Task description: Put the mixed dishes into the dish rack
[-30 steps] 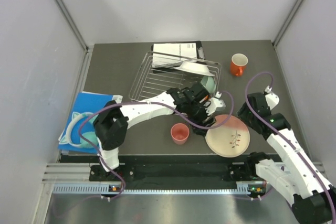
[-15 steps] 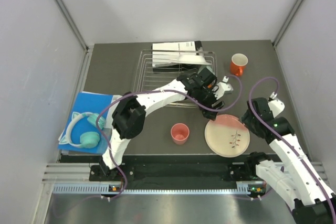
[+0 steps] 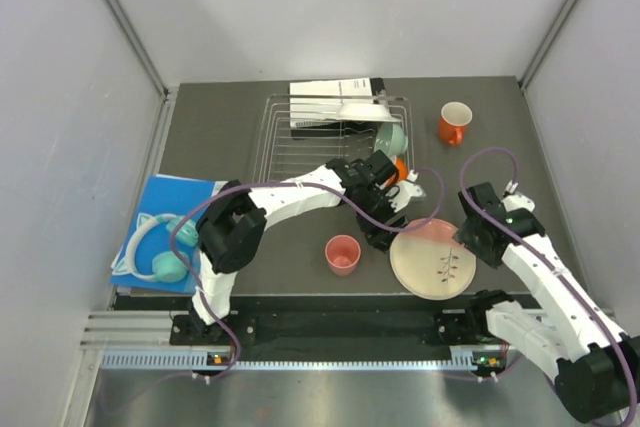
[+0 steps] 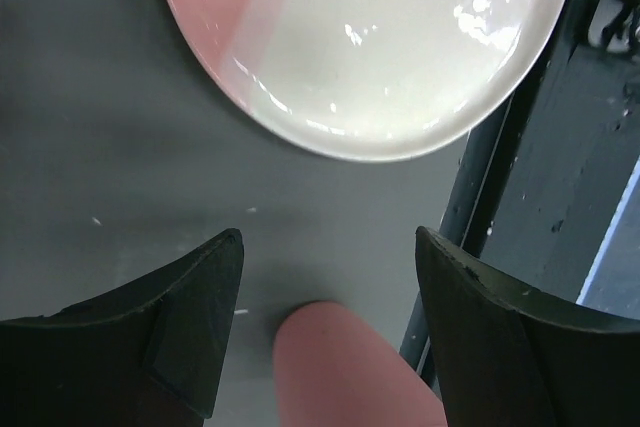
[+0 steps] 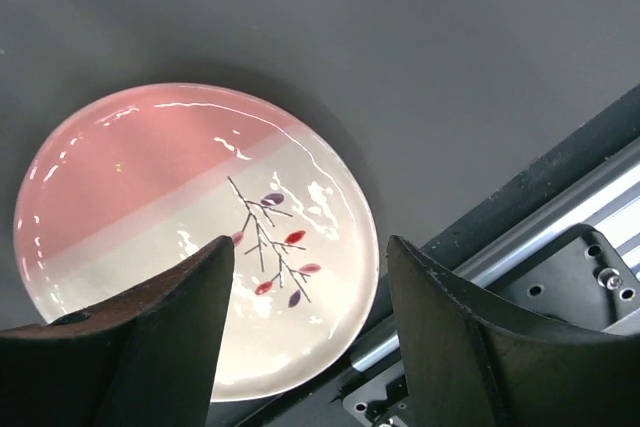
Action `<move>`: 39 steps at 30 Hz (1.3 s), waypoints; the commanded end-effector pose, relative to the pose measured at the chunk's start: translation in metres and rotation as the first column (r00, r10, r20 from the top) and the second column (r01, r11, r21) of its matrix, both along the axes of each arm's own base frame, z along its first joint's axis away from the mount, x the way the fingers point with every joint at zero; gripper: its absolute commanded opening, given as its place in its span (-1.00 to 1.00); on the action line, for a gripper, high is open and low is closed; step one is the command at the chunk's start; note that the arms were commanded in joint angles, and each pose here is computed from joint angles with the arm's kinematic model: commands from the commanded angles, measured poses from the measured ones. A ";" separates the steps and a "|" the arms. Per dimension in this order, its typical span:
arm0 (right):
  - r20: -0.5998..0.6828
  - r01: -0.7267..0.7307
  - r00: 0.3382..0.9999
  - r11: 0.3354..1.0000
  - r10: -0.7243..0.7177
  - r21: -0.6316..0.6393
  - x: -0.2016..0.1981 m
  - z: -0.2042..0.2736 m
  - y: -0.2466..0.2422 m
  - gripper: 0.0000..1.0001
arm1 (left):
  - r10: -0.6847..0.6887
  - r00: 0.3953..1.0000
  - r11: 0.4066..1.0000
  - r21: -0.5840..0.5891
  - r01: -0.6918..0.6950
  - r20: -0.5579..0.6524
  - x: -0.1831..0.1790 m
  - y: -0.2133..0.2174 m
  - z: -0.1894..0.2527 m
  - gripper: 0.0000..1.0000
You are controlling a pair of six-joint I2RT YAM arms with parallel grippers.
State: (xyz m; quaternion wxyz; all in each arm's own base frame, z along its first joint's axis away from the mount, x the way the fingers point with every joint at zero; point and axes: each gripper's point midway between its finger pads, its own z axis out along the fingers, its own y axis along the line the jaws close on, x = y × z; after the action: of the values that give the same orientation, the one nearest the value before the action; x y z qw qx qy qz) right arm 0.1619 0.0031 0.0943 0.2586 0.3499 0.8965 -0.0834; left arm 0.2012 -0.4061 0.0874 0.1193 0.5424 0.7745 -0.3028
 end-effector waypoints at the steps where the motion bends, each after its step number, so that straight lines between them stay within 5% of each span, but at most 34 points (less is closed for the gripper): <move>1: -0.050 -0.003 0.999 1.000 0.003 0.000 -0.007 -0.005 0.004 0.28 | -0.005 1.000 1.000 -0.001 0.005 0.024 -0.004 0.010 0.001 0.48; 6: -0.093 -0.004 0.996 1.000 0.001 -0.024 -0.011 -0.010 0.004 0.45 | 0.001 1.000 1.000 -0.018 -0.001 0.014 0.002 -0.003 -0.007 0.47; 9: -0.125 -0.004 0.992 0.999 -0.001 -0.036 -0.014 -0.012 0.004 0.72 | 0.008 1.000 0.998 -0.070 -0.006 0.027 0.007 -0.015 0.000 0.47; 14: -0.182 0.017 0.983 0.999 -0.024 -0.038 -0.013 -0.019 0.007 0.79 | 0.043 0.998 0.994 -0.098 -0.038 0.044 0.019 -0.028 -0.005 0.47; 25: -0.200 0.038 0.978 0.997 -0.051 -0.069 0.013 -0.040 0.012 0.81 | 0.147 0.986 0.989 -0.042 -0.144 0.078 0.052 -0.046 -0.036 0.47; 32: -0.222 0.078 0.973 0.995 -0.064 0.055 0.004 -0.071 0.032 0.75 | 0.146 0.985 0.989 0.013 -0.148 0.096 0.051 -0.034 -0.059 0.47; 39: -0.103 0.139 0.987 0.981 -0.126 0.134 0.008 -0.072 0.037 0.75 | 0.140 0.978 0.983 0.100 -0.156 0.153 0.055 -0.012 -0.078 0.47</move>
State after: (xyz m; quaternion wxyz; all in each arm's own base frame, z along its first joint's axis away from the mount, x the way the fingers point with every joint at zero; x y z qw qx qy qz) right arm 0.1679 0.0327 0.0252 0.1668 0.3935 0.8998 -0.0874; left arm 0.2482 -0.4550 0.0512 0.2048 0.5287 0.7764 -0.2753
